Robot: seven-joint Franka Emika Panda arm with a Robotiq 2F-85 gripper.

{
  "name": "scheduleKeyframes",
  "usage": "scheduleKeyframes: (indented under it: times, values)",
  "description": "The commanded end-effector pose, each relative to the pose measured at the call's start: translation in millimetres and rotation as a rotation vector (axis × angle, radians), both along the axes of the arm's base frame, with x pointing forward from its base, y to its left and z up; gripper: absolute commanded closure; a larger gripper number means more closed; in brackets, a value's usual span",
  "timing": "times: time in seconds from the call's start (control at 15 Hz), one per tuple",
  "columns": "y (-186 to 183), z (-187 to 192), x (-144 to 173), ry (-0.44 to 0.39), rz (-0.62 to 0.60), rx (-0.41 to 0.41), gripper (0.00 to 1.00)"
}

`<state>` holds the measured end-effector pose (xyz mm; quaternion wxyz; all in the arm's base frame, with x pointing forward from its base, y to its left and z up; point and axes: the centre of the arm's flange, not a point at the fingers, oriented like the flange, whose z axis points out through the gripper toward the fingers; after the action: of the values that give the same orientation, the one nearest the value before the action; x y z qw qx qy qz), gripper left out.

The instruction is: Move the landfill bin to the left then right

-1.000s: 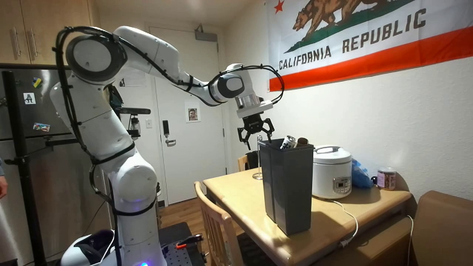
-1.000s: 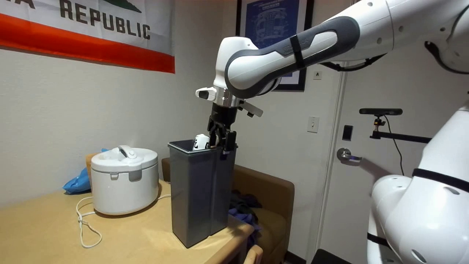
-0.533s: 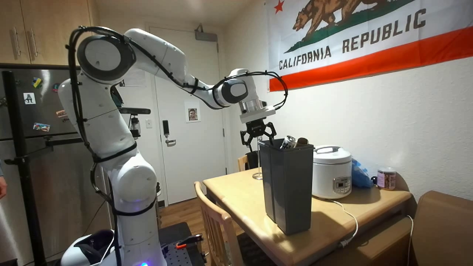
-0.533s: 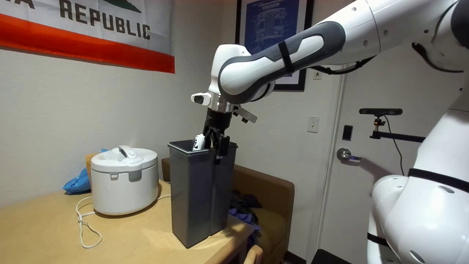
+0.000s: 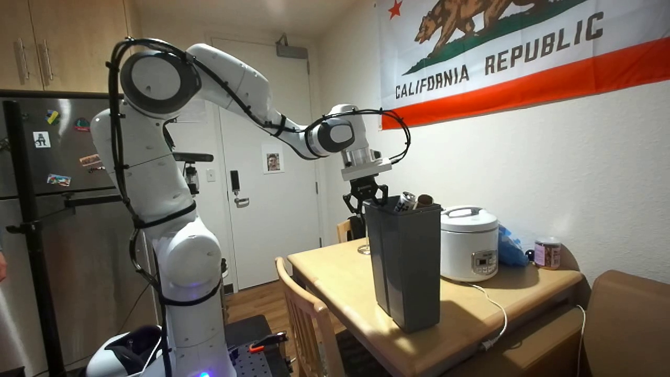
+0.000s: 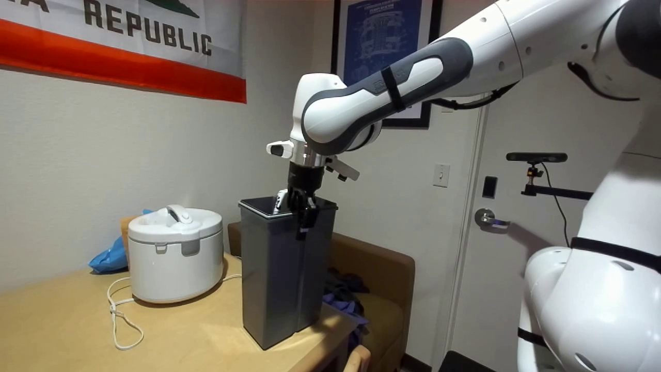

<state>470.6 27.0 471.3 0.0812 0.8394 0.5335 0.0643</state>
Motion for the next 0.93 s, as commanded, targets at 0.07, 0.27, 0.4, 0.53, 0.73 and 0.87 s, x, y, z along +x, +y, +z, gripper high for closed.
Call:
scheduleKeyframes:
  times: [0.07,0.27,0.4,0.53,0.73,0.87]
  values:
    - [5.2,7.8,0.0,-0.016,-0.044,-0.029,0.85]
    - [9.8,9.7,1.7,-0.019,-0.058,-0.057,1.00]
    - [13.6,9.2,1.8,-0.021,-0.053,-0.075,0.98]
    - [17.5,8.8,1.9,-0.020,-0.052,-0.084,0.98]
    - [22.5,11.1,4.1,-0.025,-0.049,-0.094,0.98]
    - [25.7,14.6,4.9,-0.031,-0.038,-0.100,0.98]
